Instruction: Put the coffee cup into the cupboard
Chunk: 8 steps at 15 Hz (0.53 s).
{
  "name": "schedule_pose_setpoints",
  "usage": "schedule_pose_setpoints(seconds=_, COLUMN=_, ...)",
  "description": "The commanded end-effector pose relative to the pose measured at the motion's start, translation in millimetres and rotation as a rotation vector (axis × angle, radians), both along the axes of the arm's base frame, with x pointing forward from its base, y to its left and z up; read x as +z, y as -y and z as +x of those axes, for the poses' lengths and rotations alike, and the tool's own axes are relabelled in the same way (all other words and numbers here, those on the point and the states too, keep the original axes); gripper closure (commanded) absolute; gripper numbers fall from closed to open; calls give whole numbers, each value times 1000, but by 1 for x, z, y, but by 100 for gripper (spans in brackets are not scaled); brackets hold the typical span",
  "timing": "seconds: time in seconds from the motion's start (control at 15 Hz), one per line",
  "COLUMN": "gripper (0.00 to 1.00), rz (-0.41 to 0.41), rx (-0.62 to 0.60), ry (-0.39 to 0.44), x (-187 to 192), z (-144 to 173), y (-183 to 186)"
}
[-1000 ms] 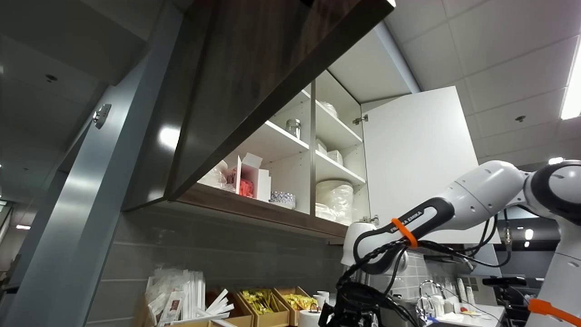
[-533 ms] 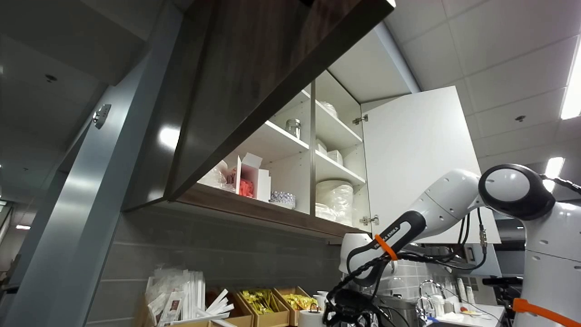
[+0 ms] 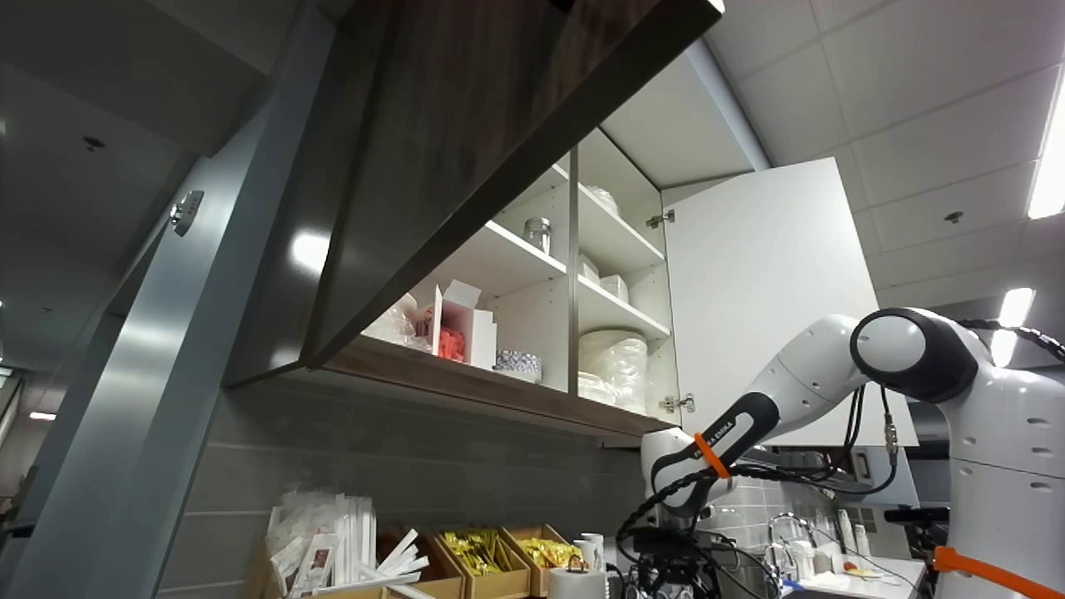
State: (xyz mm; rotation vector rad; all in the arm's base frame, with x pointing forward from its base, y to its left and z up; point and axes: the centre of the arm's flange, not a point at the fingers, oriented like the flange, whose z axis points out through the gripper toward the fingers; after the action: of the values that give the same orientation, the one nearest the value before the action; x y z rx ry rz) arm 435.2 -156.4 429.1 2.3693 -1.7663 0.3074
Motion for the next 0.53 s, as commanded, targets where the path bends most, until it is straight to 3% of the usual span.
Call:
schedule_pose_setpoints(seconds=0.0, gripper=0, rz=123, rx=-33, ry=-90, x=-29, z=-2, y=20)
schedule_pose_setpoints(seconds=0.33, gripper=0, rz=259, rx=51, ry=16, x=-70, z=-2, y=48)
schedule_pose_setpoints(seconds=0.47, gripper=0, rz=327, rx=84, ry=22, x=-83, z=-1, y=54)
